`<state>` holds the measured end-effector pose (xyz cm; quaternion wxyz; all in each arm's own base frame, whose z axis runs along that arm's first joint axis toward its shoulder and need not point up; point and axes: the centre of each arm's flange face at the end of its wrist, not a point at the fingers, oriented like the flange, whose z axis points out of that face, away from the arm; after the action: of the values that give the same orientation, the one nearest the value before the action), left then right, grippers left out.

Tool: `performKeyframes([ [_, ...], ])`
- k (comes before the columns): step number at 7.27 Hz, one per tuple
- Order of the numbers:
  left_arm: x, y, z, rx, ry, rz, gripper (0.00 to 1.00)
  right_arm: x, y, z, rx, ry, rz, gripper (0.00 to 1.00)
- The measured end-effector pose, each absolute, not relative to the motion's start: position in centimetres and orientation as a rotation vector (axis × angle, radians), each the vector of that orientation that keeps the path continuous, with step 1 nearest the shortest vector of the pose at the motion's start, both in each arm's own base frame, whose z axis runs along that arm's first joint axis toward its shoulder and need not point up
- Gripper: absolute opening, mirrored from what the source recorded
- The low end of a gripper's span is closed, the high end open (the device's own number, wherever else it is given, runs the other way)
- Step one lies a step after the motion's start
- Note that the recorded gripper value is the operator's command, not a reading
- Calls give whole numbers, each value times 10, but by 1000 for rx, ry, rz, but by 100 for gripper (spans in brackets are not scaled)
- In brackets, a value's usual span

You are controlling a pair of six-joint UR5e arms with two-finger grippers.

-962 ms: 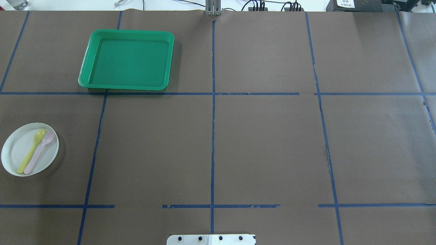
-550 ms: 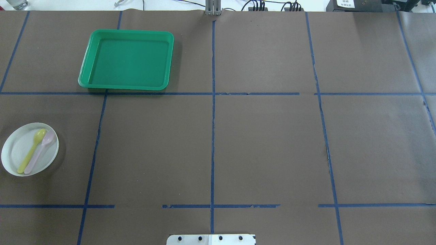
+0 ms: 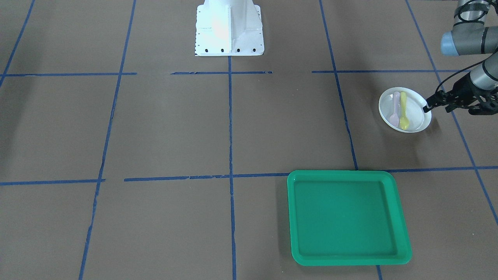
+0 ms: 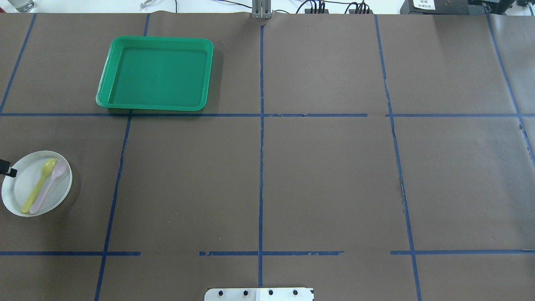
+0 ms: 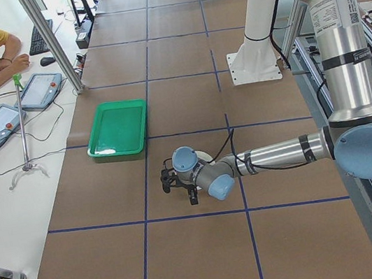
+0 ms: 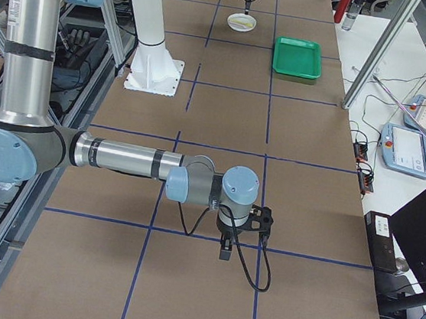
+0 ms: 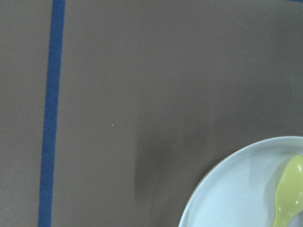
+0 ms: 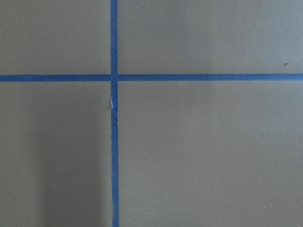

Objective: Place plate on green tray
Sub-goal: 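Grasp the rim of the white plate with the left gripper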

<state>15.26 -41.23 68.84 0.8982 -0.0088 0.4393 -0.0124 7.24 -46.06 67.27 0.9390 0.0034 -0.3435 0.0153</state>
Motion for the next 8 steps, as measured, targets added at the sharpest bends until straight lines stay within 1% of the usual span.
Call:
performKeyframes([
  [1, 157, -411, 689, -22, 908, -17, 92, 72, -461, 673, 7, -701, 31, 100],
  [2, 160, -410, 689, -25, 907, -10, 88, 72, -461, 673, 7, -702, 31, 100],
  [4, 164, -409, 689, -27, 904, -2, 76, 72, -461, 673, 7, -701, 31, 100],
  [6, 165, -408, 690, -28, 902, -1, 73, 72, -461, 673, 7, -702, 31, 100],
  [7, 165, -408, 691, -30, 900, -1, 63, 72, -461, 673, 7, -701, 31, 100],
  [8, 166, -408, 693, -32, 899, -2, 37, 72, -461, 673, 7, -702, 31, 100],
])
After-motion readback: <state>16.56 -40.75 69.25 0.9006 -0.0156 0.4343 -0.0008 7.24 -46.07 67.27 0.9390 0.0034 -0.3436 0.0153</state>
